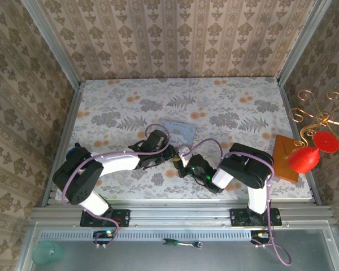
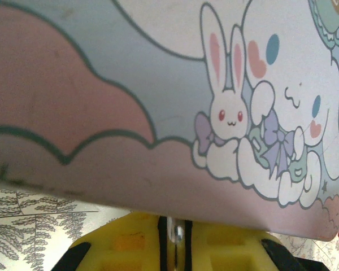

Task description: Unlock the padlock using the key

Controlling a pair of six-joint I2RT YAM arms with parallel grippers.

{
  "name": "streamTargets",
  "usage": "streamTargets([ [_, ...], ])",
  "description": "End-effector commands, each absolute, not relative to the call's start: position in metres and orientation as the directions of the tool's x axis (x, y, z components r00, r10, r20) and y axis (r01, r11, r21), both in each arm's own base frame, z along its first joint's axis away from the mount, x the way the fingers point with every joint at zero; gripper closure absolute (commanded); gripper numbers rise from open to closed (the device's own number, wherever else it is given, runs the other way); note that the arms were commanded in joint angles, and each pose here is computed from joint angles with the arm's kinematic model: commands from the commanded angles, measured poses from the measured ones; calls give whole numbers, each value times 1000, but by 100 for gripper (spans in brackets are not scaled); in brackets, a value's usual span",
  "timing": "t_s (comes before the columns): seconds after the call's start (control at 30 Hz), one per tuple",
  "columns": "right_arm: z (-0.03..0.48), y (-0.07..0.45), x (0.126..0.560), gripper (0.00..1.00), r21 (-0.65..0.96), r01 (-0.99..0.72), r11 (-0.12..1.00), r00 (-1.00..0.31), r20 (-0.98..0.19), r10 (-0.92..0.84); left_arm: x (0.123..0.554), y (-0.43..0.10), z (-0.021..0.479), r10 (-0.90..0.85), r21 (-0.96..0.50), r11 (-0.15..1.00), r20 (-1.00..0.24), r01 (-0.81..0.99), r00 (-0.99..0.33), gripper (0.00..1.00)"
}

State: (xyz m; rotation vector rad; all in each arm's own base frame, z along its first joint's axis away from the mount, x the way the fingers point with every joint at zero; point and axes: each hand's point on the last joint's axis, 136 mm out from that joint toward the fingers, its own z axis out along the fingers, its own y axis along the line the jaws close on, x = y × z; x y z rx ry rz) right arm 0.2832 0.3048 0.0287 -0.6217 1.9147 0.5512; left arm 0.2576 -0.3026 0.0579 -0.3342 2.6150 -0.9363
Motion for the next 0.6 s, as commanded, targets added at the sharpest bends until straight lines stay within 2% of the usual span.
streamTargets([
  [0.0,41,304,291,100,172,-602,779,-374,-924,-85,257,-307,60,-310,-652,753,-229,-91,-923,100],
  [0.37,43,308,288,100,345,-613,711,-458,-888,37,261,-303,68,-314,-661,747,-256,-71,-914,100],
  [0.57,49,309,291,100,358,-608,709,-457,-888,56,262,-297,69,-329,-670,739,-267,-71,-906,100],
])
